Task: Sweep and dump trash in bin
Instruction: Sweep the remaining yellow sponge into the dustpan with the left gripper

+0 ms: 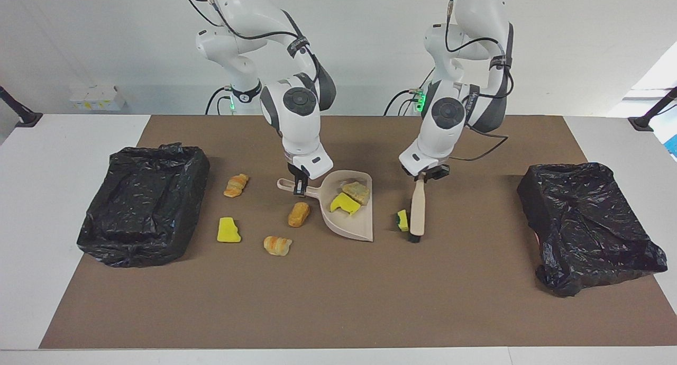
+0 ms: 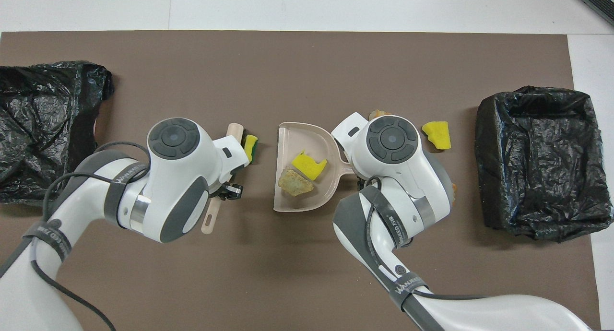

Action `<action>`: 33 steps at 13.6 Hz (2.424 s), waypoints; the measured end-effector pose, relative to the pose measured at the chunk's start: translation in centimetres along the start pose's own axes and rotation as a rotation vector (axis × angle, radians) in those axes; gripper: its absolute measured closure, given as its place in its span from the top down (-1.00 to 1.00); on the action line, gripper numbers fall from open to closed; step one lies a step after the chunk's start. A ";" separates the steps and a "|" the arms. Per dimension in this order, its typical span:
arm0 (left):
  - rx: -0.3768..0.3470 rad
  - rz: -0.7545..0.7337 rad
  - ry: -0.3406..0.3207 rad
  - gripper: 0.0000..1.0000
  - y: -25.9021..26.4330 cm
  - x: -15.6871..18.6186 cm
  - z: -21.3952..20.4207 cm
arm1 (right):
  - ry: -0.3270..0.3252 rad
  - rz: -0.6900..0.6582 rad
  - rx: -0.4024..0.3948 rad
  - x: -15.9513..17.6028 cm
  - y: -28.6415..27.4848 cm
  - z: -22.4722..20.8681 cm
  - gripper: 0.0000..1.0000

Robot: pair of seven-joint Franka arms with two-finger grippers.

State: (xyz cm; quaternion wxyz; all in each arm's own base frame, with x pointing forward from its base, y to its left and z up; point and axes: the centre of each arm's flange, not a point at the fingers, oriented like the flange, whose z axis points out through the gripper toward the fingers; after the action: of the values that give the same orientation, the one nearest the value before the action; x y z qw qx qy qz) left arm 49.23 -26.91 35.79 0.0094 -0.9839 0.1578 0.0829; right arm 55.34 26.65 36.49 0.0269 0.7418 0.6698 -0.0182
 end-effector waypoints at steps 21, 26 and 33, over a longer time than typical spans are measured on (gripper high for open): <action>-0.111 -0.053 0.183 -0.47 8.8 -2.7 -4.8 | 0.040 0.056 0.029 -1.0 0.7 0.4 -0.38; -0.091 -0.078 0.126 -0.47 13.1 -5.7 -1.4 | 0.040 0.055 0.029 -1.0 0.7 0.4 -0.38; -0.002 -0.196 -0.045 -0.47 17.1 -13.8 -0.6 | 0.040 0.055 0.030 -1.0 0.7 0.4 -0.38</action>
State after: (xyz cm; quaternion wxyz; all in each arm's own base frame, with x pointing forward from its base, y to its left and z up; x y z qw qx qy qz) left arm 31.03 -38.94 38.81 0.0201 -0.9925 0.0606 0.1040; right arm 55.89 25.52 36.14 0.0030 0.7606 0.6491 -0.0127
